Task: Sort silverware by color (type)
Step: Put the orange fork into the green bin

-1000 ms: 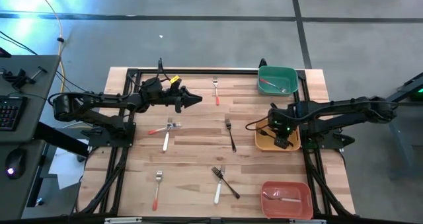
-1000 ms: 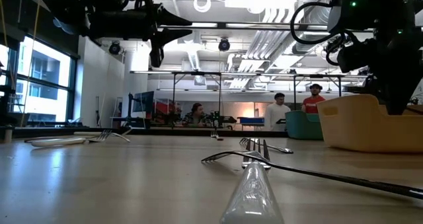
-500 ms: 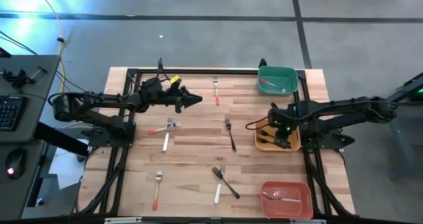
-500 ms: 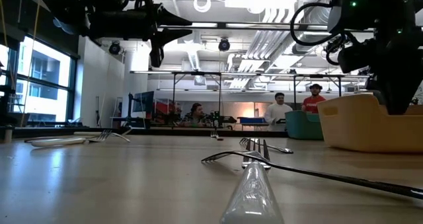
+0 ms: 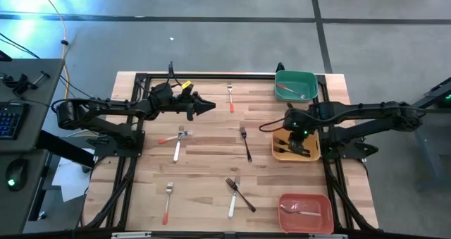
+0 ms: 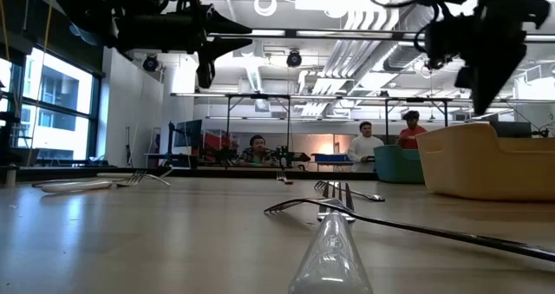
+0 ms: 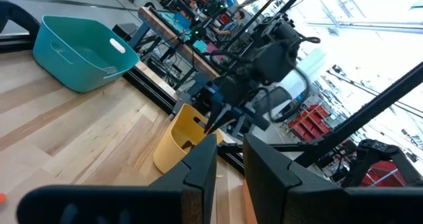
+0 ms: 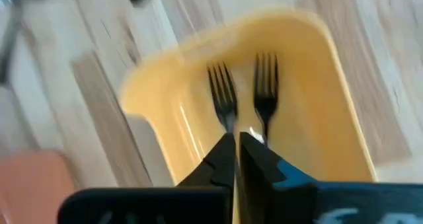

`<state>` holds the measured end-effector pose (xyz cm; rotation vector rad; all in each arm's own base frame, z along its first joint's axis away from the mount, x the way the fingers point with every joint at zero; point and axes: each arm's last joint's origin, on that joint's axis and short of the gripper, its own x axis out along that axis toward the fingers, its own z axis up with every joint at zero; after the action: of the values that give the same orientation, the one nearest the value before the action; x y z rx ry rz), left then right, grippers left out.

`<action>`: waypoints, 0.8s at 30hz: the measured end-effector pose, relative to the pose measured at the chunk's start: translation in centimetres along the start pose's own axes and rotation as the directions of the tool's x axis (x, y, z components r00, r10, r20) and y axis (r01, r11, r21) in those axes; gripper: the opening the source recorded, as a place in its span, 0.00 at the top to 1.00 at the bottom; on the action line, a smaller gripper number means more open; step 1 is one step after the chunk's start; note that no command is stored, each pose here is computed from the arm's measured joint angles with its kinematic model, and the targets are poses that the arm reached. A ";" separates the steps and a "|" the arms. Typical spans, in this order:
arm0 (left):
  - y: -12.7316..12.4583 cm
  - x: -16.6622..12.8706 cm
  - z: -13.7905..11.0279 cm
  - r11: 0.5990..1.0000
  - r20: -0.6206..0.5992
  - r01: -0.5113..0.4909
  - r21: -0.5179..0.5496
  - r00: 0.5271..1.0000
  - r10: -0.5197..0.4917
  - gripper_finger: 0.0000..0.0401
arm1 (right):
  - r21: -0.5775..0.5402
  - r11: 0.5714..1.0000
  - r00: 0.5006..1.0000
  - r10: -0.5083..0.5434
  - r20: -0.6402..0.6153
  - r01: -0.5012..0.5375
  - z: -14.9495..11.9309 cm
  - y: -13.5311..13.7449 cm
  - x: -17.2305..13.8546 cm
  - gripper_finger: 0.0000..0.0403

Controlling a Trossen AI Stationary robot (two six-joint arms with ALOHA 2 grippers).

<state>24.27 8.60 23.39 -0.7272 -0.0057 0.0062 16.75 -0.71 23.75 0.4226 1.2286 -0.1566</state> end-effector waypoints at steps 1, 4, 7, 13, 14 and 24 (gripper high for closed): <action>0.0 0.0 0.0 1.000 0.000 0.000 0.002 1.000 0.000 0.84 | 0.011 1.000 1.000 0.011 0.029 -0.011 0.3 0.1 0.0 0.98; 0.0 0.0 0.0 1.000 0.000 0.000 0.007 1.000 0.000 0.84 | 0.042 0.997 0.989 0.058 0.136 -0.064 1.3 0.5 -0.1 0.97; 0.0 0.0 0.0 1.000 0.000 0.000 0.008 1.000 0.000 0.84 | 0.040 0.987 0.953 0.137 0.269 -0.153 2.6 1.0 0.0 0.99; 0.0 0.0 0.0 1.000 -0.001 -0.001 0.015 1.000 0.001 0.84 | 0.051 0.976 0.866 0.165 0.471 -0.213 4.2 1.5 -0.2 1.00; 0.0 0.0 0.0 1.000 -0.002 -0.002 0.022 1.000 0.002 0.84 | 0.056 0.976 0.858 0.156 0.490 -0.210 4.3 1.5 -0.3 1.00; 0.4 0.0 -0.5 0.999 -0.047 -0.041 0.026 0.998 0.042 0.86 | 0.088 0.976 0.773 0.101 0.626 -0.198 5.4 1.6 -1.0 1.00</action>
<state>24.24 8.60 22.74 -0.7021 0.0546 0.0283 21.69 -1.45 26.55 0.5448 0.5247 -0.2300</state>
